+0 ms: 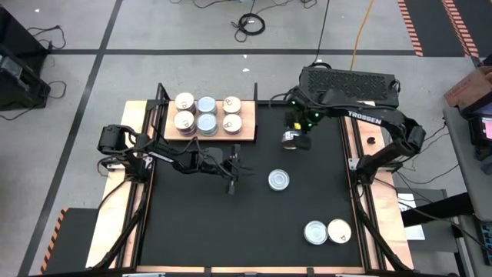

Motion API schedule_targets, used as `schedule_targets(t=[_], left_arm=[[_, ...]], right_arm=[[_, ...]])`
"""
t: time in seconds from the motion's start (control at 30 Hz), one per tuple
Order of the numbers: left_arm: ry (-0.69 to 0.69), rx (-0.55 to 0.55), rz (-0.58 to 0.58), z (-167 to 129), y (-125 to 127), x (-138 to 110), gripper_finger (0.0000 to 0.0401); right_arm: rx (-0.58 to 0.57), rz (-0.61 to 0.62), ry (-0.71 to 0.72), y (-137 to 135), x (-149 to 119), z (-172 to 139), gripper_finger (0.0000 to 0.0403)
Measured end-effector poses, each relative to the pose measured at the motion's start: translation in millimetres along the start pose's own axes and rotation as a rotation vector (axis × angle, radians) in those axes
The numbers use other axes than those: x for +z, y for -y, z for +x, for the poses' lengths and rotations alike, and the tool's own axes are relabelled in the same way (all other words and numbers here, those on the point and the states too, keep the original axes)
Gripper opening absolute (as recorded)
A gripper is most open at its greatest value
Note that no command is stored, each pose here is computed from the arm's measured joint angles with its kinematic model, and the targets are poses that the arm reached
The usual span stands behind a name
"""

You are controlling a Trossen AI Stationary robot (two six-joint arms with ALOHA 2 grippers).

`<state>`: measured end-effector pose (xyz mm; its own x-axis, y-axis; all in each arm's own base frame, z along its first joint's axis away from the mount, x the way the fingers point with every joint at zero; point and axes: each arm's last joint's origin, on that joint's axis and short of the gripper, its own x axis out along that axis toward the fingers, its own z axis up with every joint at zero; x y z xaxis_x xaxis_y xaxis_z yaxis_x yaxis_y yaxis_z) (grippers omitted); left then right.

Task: Stack canned seafood by type on shelf
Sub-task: Stack the blue tuna can on top of the blue tuna on the shelf

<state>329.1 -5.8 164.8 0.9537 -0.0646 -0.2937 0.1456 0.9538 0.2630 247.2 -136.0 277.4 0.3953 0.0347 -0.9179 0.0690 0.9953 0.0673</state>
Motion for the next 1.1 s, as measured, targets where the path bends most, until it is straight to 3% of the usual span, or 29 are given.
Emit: schedule_targets(t=[0.23,0.5,0.77,1.1], left_arm=[[-0.028,-0.009,-0.003,0,1,-3,0.0073],[-0.044,-0.015,-0.003,0,1,-4,0.0073],[-0.064,-0.055,-0.006,0,3,-7,0.0073],[-0.091,-0.073,-0.008,-1,4,-10,0.0073]], right_arm=[[-0.006,-0.085,-0.041,6,3,15,0.0320],[-0.052,-0.101,-0.124,19,3,37,0.0320],[-0.096,-0.073,-0.229,32,0,60,0.0320],[-0.044,-0.007,-0.338,39,-6,90,0.0325]])
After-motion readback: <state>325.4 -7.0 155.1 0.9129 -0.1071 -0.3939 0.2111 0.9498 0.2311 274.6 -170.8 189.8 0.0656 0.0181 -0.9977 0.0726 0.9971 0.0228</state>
